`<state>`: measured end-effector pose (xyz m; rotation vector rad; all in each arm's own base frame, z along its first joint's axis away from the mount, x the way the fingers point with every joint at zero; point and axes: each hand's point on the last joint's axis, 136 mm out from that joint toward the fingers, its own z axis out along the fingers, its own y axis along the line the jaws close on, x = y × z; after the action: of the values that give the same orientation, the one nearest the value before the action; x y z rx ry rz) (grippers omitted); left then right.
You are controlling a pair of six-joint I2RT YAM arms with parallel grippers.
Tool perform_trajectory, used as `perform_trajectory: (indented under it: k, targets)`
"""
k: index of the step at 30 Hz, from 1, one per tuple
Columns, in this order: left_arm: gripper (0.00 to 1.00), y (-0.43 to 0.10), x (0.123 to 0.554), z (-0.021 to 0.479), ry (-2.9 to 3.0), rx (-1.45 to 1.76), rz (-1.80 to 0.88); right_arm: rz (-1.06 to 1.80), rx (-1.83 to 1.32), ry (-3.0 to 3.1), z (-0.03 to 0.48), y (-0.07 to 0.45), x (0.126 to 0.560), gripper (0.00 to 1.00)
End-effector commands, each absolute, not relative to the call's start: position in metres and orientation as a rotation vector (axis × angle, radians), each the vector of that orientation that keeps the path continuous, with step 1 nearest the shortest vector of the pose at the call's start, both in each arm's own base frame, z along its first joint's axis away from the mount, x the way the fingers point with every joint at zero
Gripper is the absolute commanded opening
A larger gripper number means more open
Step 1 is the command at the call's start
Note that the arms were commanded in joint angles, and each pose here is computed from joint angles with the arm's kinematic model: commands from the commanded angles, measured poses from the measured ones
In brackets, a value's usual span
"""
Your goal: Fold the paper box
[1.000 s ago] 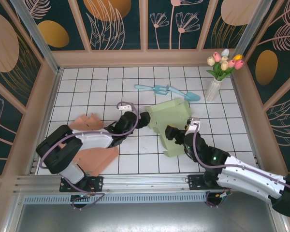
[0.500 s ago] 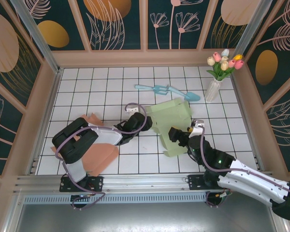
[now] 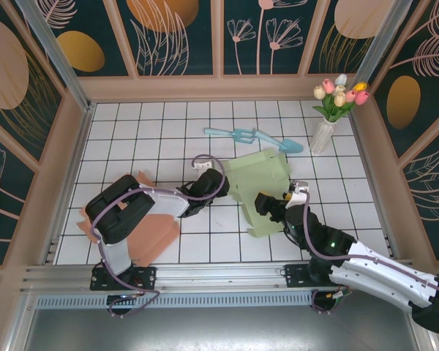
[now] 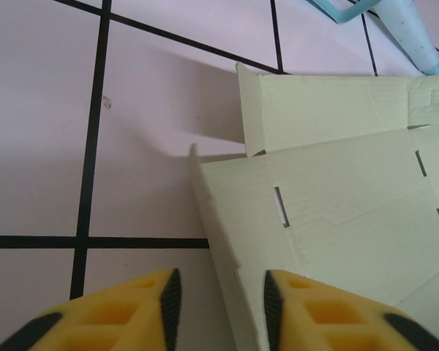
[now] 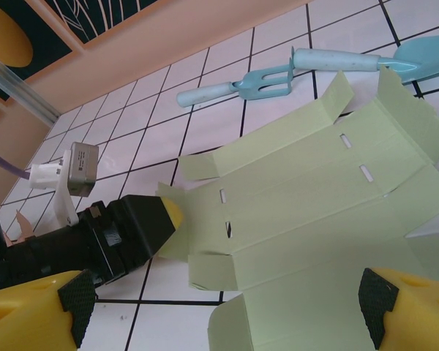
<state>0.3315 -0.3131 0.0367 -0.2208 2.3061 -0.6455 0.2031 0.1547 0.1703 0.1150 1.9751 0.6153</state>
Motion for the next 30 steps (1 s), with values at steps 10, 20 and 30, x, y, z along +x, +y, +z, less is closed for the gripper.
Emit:
perform_trajectory:
  k: [10, 20, 30]
  targets:
    - [0.0, -0.329, 0.334, 0.098, 2.113, -0.034, -0.764, 0.551, 0.043, 1.986, 0.167, 0.157, 0.204, 0.95]
    - [0.0, -0.249, 0.301, 0.203, 1.668, 0.172, -0.547, 0.499, -0.274, 1.789, 0.229, 0.181, 0.213, 0.83]
    - [0.0, -0.198, 0.271, 0.234, 1.415, 0.2, -0.419, 0.318, -1.106, 1.408, 0.328, 0.269, 0.278, 0.65]
